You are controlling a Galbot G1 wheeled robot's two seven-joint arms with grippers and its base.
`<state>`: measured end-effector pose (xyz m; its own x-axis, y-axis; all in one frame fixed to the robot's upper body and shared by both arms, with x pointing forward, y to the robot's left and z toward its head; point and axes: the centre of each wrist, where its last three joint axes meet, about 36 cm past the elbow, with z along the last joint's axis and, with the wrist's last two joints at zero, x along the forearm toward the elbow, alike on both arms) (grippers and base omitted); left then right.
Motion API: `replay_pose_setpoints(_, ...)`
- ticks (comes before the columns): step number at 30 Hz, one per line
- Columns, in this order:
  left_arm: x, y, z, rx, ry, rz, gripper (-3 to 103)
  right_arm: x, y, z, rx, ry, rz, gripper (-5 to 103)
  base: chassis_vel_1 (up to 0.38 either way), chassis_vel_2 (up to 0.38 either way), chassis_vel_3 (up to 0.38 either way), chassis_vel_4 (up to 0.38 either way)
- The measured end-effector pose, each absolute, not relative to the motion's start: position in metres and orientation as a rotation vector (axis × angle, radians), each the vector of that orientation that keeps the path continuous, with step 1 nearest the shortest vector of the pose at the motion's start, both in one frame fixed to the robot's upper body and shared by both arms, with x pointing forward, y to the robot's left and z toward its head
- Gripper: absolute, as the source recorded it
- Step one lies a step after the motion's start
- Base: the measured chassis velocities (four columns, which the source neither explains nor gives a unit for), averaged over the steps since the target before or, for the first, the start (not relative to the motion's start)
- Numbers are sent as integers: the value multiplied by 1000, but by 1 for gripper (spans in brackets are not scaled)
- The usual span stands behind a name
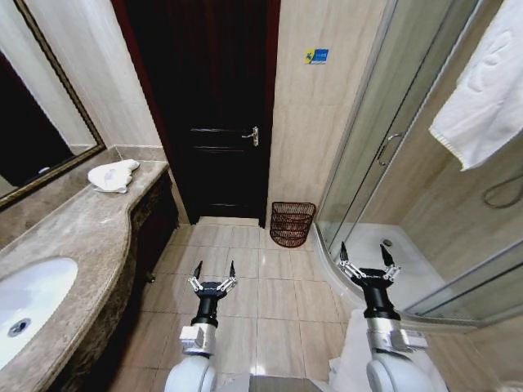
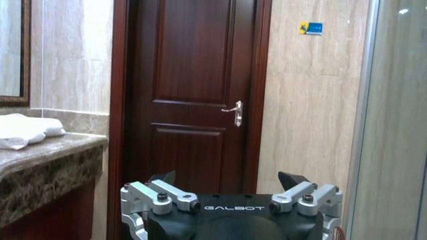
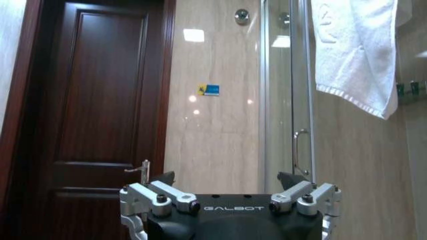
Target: Discard the used towel into the hamper.
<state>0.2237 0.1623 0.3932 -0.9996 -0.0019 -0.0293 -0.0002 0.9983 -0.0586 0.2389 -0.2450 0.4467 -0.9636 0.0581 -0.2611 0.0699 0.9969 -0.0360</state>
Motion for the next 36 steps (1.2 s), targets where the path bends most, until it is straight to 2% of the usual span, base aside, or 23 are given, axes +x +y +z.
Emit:
replay_pose_setpoints(16,224,162,394,-3,3105,-87,100,237,-242,447,87,2878,-39,100,-23,21,29,-22)
replay_pose_setpoints(36,224,161,396,-21,3088,-100,100,235,-243,441,98,2884,-29,100,-101,100,104,-106)
